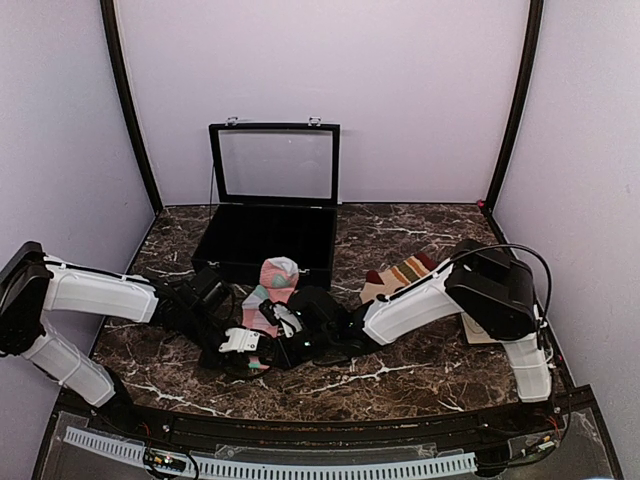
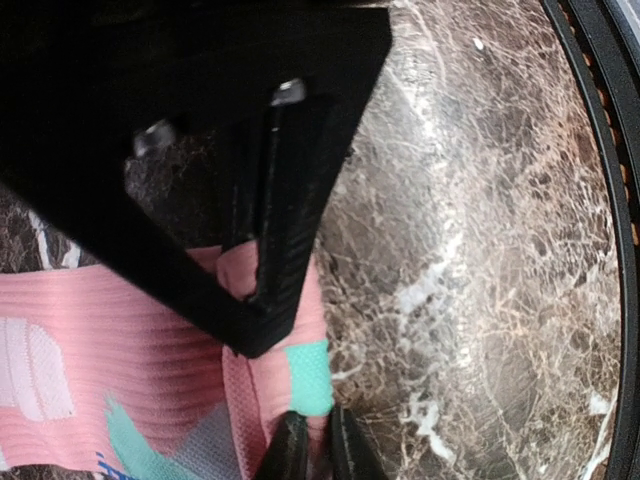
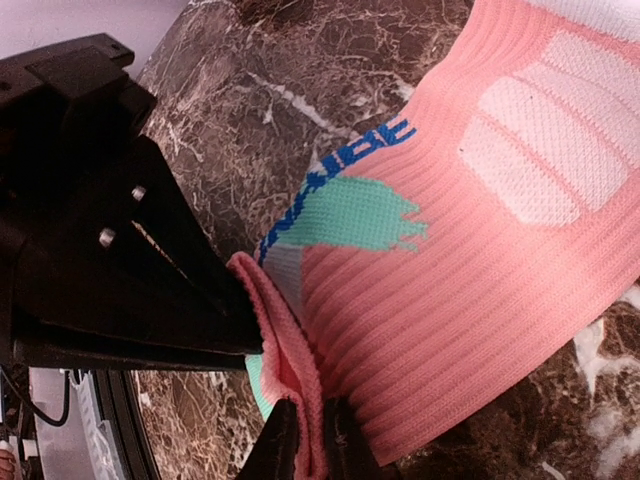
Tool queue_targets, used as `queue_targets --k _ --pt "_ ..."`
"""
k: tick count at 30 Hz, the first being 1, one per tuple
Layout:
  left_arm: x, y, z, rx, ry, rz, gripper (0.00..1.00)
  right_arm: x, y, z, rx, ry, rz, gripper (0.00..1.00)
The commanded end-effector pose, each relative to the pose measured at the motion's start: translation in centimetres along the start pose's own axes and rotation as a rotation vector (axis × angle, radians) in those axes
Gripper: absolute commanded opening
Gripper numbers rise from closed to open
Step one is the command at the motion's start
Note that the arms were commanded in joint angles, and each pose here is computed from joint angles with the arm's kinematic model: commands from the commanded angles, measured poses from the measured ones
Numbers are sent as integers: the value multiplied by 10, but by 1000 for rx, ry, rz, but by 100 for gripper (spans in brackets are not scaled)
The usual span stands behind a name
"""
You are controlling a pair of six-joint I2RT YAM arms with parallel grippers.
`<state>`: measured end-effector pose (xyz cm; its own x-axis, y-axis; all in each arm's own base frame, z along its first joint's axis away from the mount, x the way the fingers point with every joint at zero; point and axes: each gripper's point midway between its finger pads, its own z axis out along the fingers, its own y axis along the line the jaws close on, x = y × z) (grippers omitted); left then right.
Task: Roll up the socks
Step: Roll the sock at the center of the board.
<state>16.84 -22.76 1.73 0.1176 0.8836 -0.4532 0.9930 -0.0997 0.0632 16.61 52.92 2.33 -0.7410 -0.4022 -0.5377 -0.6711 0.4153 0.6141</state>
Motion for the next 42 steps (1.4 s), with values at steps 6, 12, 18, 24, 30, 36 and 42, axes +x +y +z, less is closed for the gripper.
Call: queue_targets --k 6,12,18,24,30,36,42 --pt "37 -26 12 105 152 -84 5 40 -32 -11 124 110 55 19" --pt "23 -41 3 196 99 -138 4 21 -35 -36 163 -15 -20 33" --pt "13 -58 -3 295 55 -181 5 -6 -31 -77 206 -191 -154 43" --pt "4 -62 -14 385 6 -241 6 -43 -22 -150 318 -500 -284 92" --pt "2 -60 -16 459 -19 -315 6 -61 -72 -188 370 -622 80 99" --pt "0 -49 -15 447 -32 -329 6 -55 -72 -186 203 -575 4 99" --pt "0 -52 -15 467 -33 -322 7 -54 -43 -211 446 -661 -268 99"
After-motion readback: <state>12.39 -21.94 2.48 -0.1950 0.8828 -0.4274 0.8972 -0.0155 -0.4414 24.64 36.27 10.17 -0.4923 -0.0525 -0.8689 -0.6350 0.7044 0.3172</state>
